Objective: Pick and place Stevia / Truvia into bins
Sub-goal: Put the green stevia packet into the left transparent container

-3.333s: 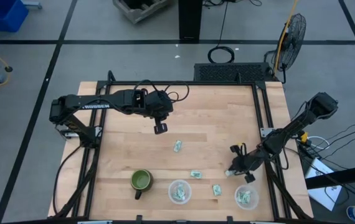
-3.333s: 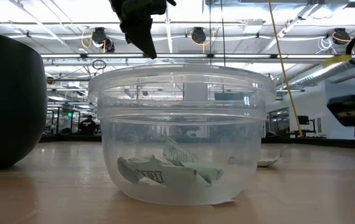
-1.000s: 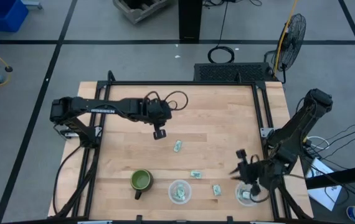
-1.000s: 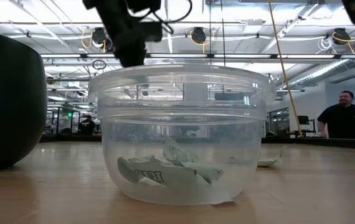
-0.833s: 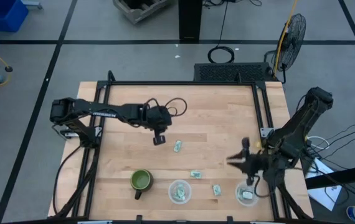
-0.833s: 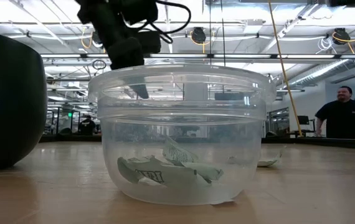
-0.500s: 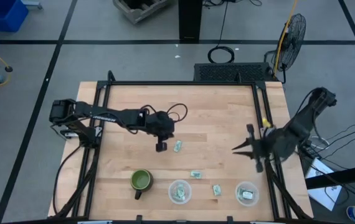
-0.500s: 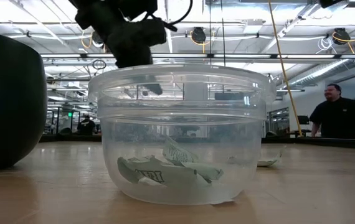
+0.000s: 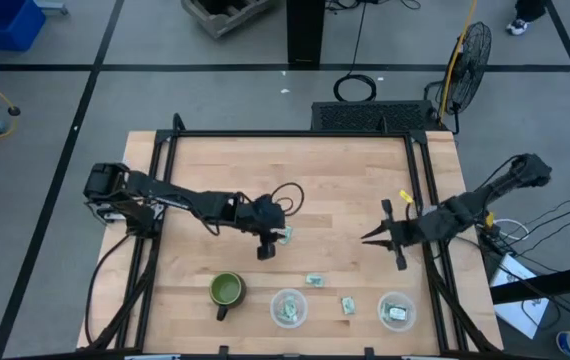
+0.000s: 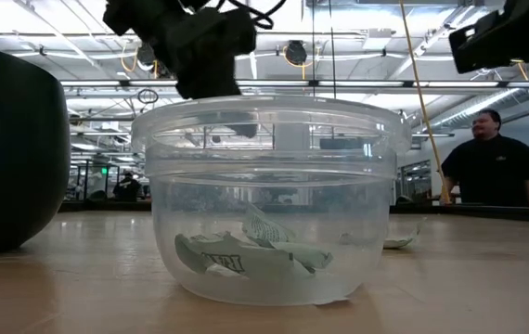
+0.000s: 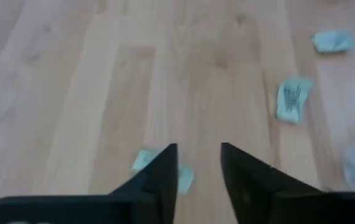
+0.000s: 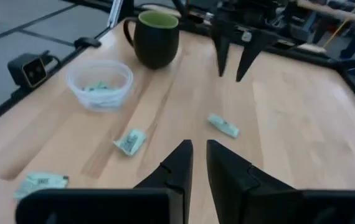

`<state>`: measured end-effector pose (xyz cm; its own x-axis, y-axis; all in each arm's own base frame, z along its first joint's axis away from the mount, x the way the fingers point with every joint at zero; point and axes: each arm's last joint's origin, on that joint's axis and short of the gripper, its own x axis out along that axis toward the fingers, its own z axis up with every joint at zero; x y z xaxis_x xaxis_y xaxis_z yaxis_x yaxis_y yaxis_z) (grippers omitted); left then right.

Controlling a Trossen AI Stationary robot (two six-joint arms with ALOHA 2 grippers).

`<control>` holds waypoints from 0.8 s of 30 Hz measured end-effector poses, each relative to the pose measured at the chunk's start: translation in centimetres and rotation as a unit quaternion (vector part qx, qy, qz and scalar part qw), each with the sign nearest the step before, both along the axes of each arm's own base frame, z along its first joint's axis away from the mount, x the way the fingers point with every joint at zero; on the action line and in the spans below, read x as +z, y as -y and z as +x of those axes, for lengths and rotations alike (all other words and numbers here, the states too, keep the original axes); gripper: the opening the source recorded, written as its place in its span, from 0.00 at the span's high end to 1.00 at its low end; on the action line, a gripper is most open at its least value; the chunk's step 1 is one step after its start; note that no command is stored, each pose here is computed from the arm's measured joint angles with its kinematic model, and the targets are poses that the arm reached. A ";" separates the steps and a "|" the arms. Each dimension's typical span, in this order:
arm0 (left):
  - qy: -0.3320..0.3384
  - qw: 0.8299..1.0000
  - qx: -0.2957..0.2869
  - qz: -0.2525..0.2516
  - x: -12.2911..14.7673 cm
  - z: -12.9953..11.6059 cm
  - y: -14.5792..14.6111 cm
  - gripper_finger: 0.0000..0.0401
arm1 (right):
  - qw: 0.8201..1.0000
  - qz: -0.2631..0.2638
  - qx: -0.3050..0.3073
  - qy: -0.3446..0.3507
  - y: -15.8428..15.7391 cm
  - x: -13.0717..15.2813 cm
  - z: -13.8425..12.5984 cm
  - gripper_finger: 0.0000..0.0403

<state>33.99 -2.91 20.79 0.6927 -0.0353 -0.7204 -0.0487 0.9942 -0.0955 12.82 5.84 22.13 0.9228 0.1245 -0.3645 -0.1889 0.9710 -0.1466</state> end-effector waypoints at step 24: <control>-0.079 0.995 0.042 0.037 -8.4 2.3 2.0 0.69 | 0.994 -0.034 -0.099 -0.040 4.5 -0.9 1.5 0.91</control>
